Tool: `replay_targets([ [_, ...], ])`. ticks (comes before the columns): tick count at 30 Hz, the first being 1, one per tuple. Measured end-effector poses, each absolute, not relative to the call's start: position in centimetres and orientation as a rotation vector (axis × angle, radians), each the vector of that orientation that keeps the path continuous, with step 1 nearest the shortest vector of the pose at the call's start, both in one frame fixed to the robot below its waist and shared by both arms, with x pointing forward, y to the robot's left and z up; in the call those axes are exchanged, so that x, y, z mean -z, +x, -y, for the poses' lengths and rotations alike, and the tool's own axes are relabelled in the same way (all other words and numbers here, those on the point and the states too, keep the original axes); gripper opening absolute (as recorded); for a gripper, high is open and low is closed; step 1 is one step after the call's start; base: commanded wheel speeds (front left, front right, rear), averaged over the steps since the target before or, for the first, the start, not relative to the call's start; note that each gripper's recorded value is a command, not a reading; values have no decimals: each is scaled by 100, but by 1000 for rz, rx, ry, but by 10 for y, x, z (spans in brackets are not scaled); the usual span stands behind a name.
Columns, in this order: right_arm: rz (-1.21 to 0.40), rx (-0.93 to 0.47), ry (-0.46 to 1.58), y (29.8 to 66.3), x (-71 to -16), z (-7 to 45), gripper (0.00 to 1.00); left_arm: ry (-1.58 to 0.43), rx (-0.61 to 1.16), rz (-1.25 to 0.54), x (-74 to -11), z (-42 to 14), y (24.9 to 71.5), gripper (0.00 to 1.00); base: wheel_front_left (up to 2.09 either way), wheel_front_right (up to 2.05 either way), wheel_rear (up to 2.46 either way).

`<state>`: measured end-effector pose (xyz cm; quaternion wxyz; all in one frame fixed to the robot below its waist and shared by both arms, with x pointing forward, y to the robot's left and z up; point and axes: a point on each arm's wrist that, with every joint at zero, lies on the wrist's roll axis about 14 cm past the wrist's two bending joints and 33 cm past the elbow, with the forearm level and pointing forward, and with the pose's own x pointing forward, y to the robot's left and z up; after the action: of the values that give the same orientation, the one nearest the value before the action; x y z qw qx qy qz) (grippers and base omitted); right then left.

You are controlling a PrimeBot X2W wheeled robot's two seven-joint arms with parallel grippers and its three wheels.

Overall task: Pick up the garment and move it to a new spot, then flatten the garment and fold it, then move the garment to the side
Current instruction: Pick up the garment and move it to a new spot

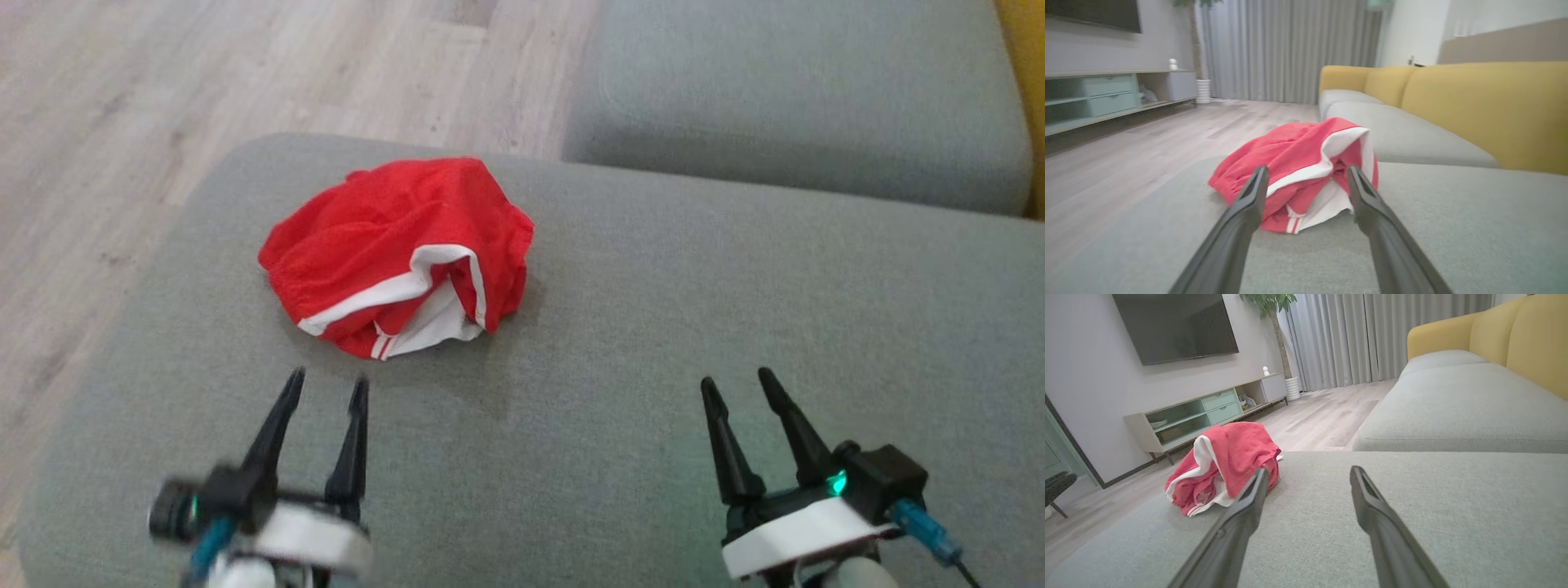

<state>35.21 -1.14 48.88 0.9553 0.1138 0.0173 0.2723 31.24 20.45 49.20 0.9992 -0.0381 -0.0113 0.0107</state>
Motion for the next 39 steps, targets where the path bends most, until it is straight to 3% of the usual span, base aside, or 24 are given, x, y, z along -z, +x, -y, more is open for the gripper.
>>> replay_targets([
  [11,-32,-476,248,394,-482,31,100,28,281,-231,-521,-174,435,100,0,0,0],
  [19,-55,-417,254,407,-469,49,100,-14,359,-499,-480,-165,457,100,0,0,0],
  [27,-61,-393,256,411,-465,57,100,-12,383,-641,-445,-161,455,100,0,0,0],
  [28,-62,-392,256,411,-464,57,100,-11,388,-648,-443,-159,455,66,0,0,0],
  [29,-63,-392,256,411,-464,57,100,-8,390,-641,-443,-159,456,0,0,0,0],
  [39,-37,-398,247,407,-475,57,100,-5,354,-361,-505,-172,480,0,0,0,0],
])
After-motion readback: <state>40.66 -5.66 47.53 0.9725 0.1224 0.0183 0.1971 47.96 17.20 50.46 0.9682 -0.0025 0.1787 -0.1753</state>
